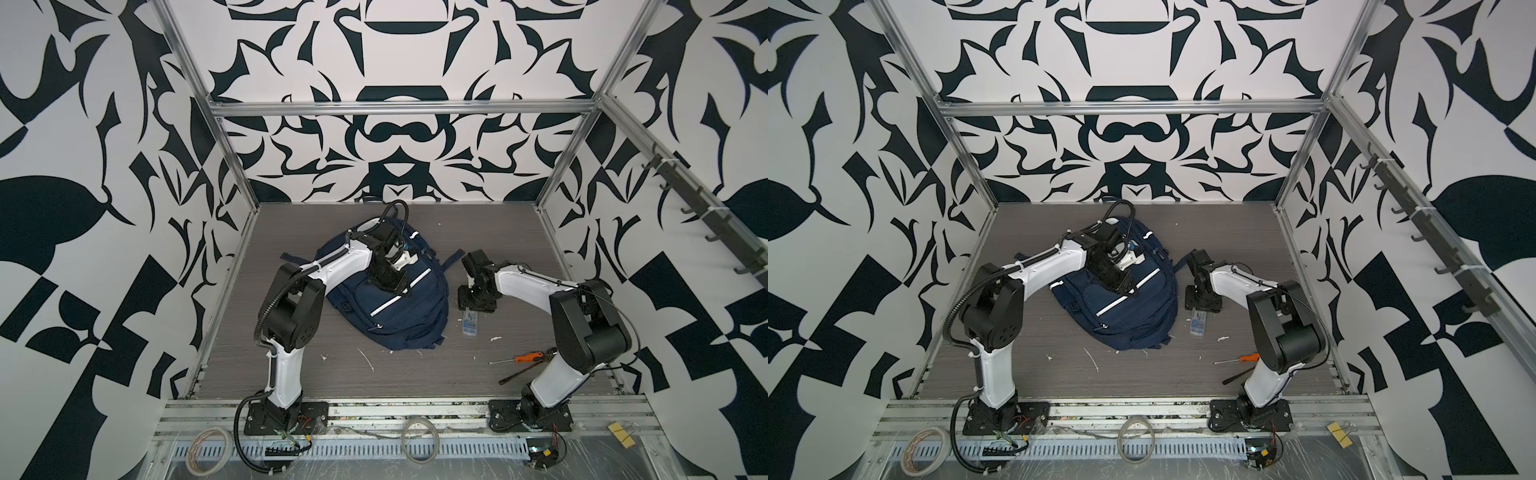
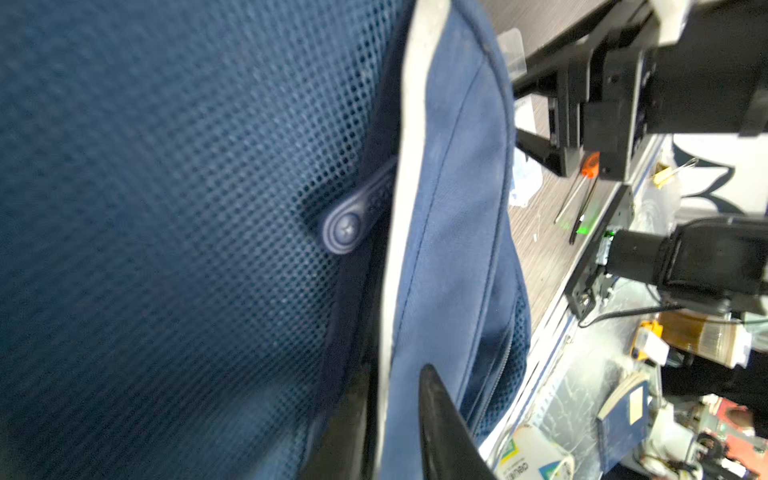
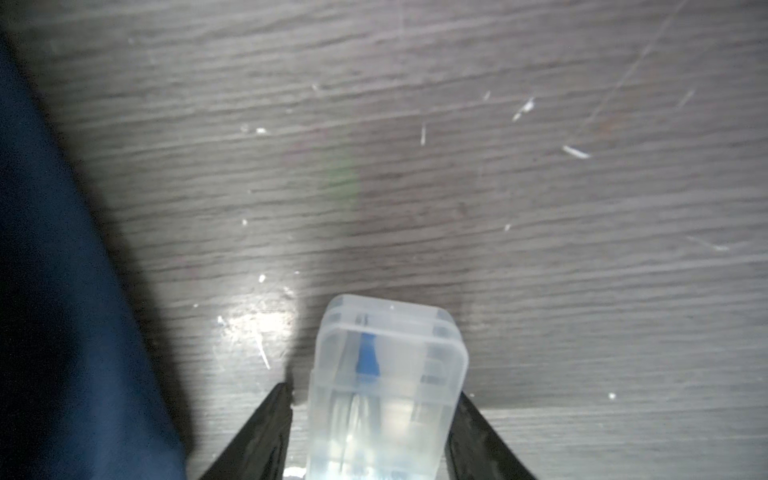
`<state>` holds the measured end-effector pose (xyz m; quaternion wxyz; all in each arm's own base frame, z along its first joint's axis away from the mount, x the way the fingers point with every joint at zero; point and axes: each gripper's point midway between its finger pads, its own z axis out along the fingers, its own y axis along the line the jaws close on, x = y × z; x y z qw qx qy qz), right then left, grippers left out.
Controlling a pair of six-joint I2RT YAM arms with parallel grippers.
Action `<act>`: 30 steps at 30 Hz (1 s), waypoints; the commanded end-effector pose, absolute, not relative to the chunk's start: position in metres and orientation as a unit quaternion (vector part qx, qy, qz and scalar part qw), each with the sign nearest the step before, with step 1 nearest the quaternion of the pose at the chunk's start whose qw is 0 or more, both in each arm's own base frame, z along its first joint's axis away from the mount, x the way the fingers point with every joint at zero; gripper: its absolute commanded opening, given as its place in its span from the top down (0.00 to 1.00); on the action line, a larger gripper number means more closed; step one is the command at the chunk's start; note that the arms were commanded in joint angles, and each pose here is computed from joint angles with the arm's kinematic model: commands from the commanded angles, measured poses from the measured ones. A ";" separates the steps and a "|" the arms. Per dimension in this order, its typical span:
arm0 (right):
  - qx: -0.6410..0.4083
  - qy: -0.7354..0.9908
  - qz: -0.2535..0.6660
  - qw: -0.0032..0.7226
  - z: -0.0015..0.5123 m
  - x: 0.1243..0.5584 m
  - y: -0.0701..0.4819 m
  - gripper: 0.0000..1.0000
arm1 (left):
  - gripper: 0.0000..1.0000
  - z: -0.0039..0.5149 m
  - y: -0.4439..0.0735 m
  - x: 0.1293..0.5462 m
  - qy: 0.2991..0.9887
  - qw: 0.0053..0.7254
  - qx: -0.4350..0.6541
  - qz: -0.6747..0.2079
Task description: Pack the student bag
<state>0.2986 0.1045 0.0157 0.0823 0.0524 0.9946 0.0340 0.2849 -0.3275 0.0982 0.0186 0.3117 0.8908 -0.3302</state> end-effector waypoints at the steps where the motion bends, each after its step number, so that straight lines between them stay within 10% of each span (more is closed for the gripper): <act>1: 0.043 0.997 0.040 0.046 -0.002 0.286 0.110 0.45 | 0.82 0.110 -0.337 0.280 0.878 0.016 0.302 -0.371; 5: 0.040 0.997 0.039 0.045 -0.003 0.286 0.111 0.47 | 1.00 0.130 -0.346 0.287 0.871 0.041 0.289 -0.395; 19: 0.004 0.989 0.101 0.111 0.027 0.288 0.126 0.86 | 1.00 0.208 -0.338 0.324 0.840 0.098 0.219 -0.487; 30: 0.028 0.972 0.126 0.197 0.089 0.295 0.124 0.98 | 1.00 0.238 -0.311 0.342 0.807 0.120 0.177 -0.551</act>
